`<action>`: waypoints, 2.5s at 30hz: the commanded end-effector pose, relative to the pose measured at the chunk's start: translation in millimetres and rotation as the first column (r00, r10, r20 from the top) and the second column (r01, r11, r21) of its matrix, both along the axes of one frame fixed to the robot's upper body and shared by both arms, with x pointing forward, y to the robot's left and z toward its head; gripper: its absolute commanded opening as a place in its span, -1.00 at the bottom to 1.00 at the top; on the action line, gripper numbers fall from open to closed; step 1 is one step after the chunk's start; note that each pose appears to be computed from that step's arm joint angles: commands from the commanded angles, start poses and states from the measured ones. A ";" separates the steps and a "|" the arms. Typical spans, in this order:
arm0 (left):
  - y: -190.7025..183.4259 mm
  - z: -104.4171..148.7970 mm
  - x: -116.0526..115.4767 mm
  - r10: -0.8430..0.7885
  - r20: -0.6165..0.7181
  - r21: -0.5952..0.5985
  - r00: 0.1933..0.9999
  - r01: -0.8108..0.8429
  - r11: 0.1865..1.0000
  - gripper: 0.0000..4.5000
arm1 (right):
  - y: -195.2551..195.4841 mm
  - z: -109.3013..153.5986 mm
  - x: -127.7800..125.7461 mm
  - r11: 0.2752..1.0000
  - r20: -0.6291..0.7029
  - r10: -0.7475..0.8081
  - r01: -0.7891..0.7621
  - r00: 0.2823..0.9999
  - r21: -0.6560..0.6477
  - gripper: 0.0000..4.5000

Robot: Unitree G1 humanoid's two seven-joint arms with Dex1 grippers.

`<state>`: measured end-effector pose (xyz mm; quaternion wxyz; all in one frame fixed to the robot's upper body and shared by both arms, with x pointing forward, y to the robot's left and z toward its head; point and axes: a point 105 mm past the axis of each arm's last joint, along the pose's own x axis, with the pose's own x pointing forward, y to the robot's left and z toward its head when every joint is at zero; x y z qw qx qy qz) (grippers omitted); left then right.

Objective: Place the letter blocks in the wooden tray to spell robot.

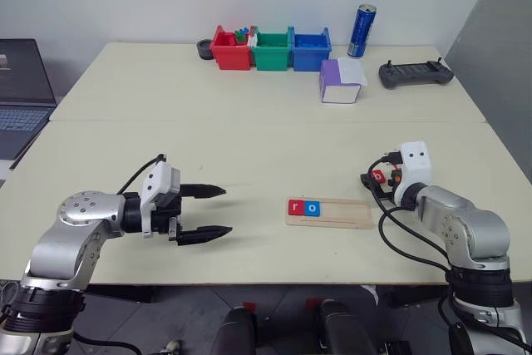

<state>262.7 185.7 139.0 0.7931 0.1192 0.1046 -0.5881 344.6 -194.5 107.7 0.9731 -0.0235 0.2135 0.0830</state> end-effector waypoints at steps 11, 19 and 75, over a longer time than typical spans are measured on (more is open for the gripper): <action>6.6 -4.3 -2.7 -0.017 0.080 -0.013 0.997 0.019 1.000 0.98 | 0.2 16.9 3.9 1.000 0.063 0.010 -0.009 0.998 -0.025 1.00; 7.2 -4.0 0.5 0.010 0.124 -0.071 0.992 -0.001 0.997 0.98 | 5.7 16.2 4.4 0.998 0.050 0.051 -0.049 0.997 -0.029 1.00; 7.6 -0.4 9.7 0.026 0.171 -0.053 0.985 -0.017 0.998 1.00 | 1.2 -19.7 -6.3 1.000 -0.047 -0.002 0.002 0.999 -0.004 0.12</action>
